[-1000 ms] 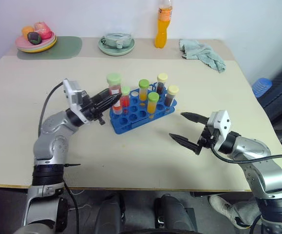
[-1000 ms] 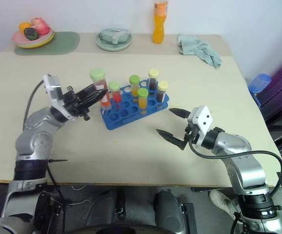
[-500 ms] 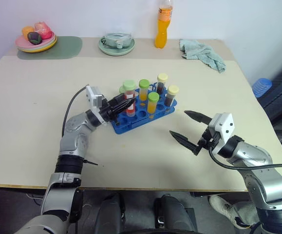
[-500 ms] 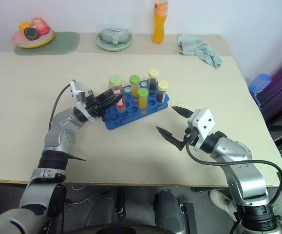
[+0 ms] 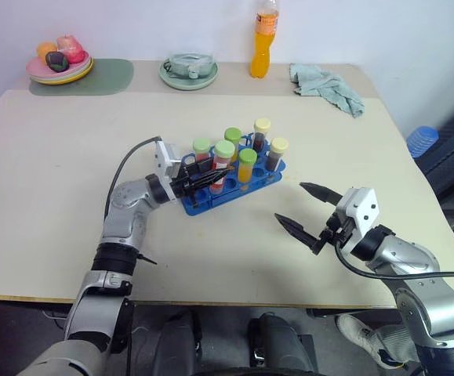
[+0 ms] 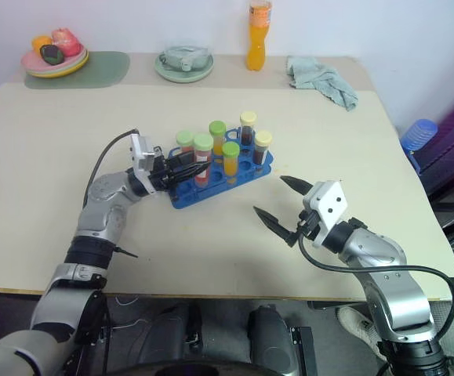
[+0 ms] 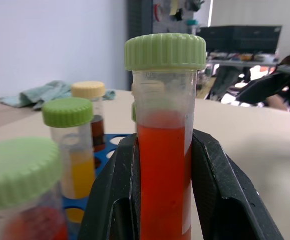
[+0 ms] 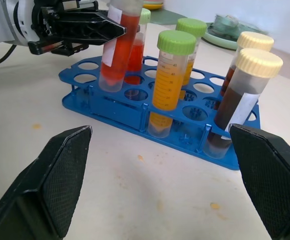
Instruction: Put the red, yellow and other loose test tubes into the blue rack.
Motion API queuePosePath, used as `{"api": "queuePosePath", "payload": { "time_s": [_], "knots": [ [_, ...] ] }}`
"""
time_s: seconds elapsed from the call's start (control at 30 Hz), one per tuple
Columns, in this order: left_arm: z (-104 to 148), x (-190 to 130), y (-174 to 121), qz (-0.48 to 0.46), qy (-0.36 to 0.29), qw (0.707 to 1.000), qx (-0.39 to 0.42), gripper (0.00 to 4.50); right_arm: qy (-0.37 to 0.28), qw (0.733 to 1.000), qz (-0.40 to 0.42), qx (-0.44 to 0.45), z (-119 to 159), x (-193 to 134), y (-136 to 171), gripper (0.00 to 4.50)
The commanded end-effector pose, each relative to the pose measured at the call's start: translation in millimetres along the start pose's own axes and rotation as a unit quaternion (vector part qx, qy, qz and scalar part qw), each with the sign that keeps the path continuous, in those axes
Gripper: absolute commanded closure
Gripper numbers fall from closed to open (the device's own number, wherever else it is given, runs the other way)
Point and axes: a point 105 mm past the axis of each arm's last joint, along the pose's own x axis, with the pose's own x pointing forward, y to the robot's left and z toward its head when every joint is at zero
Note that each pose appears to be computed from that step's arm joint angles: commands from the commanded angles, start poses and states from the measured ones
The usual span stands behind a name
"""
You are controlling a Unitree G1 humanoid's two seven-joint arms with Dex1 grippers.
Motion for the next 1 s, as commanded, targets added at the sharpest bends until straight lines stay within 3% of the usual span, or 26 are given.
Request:
{"api": "queuePosePath", "payload": {
  "time_s": [0.03, 0.37, 1.0],
  "knots": [
    [-11.9, -3.6, 3.9, 0.012, 0.029, 1.000, 0.001, 3.72, -0.021, 1.000, -0.001, -0.015, 15.2, -7.4, 2.4, 0.00],
    [-13.0, -6.2, -3.1, -0.014, 0.020, 1.000, -0.019, 3.72, 0.008, 1.000, -0.005, -0.019, 9.4, -27.2, 0.3, 0.00],
    [-27.1, -10.9, -13.3, -0.045, 0.037, 0.997, -0.042, 3.72, 0.002, 1.000, -0.008, -0.028, 17.2, -21.8, -3.6, 0.00]
  ]
}}
